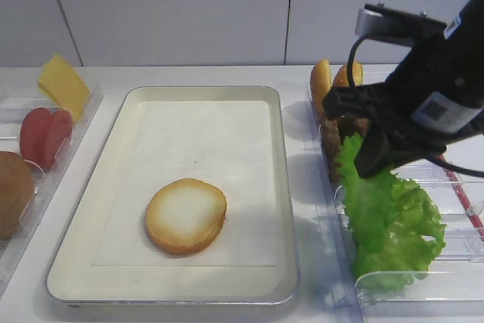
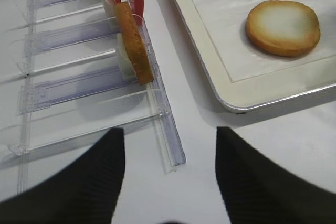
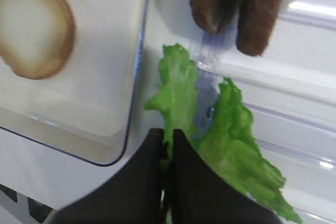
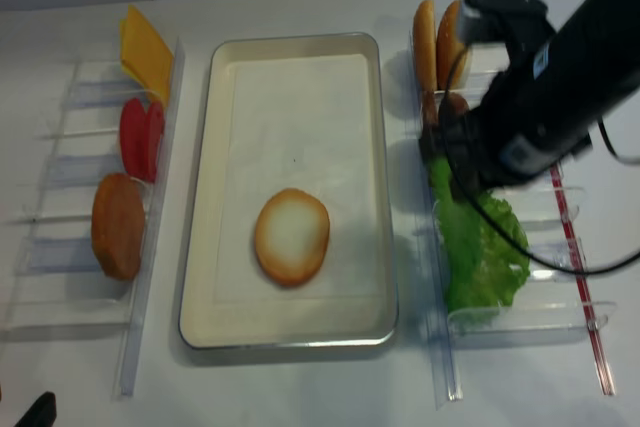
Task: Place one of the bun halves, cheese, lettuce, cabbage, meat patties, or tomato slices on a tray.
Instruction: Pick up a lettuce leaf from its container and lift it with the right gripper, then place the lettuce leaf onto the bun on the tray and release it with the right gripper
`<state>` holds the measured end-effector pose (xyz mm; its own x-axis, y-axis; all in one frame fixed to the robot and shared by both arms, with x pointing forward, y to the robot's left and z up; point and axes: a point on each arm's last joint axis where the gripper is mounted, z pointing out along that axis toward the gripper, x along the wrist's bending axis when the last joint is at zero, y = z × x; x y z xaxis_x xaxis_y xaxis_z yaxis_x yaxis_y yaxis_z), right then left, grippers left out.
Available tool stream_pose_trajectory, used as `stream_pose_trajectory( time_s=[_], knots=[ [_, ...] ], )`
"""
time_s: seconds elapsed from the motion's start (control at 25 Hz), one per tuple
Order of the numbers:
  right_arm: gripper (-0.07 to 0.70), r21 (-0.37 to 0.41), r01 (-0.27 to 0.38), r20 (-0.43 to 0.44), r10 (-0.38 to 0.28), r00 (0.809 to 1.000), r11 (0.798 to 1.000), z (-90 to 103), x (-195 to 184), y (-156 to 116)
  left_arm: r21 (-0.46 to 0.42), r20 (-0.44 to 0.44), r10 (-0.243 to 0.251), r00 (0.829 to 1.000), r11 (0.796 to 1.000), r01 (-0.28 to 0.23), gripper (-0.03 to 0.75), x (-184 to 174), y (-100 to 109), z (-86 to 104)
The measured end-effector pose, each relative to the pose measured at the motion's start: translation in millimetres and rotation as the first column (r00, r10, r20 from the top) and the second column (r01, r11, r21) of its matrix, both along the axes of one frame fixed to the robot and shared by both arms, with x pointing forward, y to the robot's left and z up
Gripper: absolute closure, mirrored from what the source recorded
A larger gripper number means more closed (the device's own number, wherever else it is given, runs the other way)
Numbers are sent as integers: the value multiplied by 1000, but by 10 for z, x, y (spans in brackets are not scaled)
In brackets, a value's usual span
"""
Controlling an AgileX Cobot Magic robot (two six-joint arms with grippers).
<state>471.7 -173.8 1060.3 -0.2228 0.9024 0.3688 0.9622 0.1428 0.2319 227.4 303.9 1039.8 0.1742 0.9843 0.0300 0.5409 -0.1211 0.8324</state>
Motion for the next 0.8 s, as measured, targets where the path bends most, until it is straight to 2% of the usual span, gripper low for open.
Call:
stream_pose_trajectory(
  time_s=[0.12,0.16,0.24,0.28,0.4,0.44,0.48,0.6,0.8],
  knots=[
    [601,67,-96,39,93,995,993,146,-24,260,0,0,0,1000,1000,0,347,0,0,0],
    [601,106,-155,48,151,987,982,182,-27,483,0,0,0,1000,1000,0,348,0,0,0],
    [601,141,-198,52,192,980,970,153,9,709,0,0,0,1000,1000,0,351,0,0,0],
    [601,141,-198,52,192,980,970,153,9,709,0,0,0,1000,1000,0,351,0,0,0],
    [601,189,-247,62,240,969,950,88,76,1042,0,0,0,1000,1000,0,354,0,0,0],
    [601,200,-275,67,267,961,940,36,120,1245,0,0,0,1000,1000,0,354,0,0,0],
    [601,200,-275,67,267,961,940,36,120,1245,0,0,0,1000,1000,0,354,0,0,0],
    [601,210,-297,58,291,955,931,-81,217,1498,0,0,0,1000,1000,0,354,0,0,0],
    [601,248,-293,8,300,954,923,-353,430,1787,0,0,0,1000,1000,0,354,0,0,0]
  ],
)
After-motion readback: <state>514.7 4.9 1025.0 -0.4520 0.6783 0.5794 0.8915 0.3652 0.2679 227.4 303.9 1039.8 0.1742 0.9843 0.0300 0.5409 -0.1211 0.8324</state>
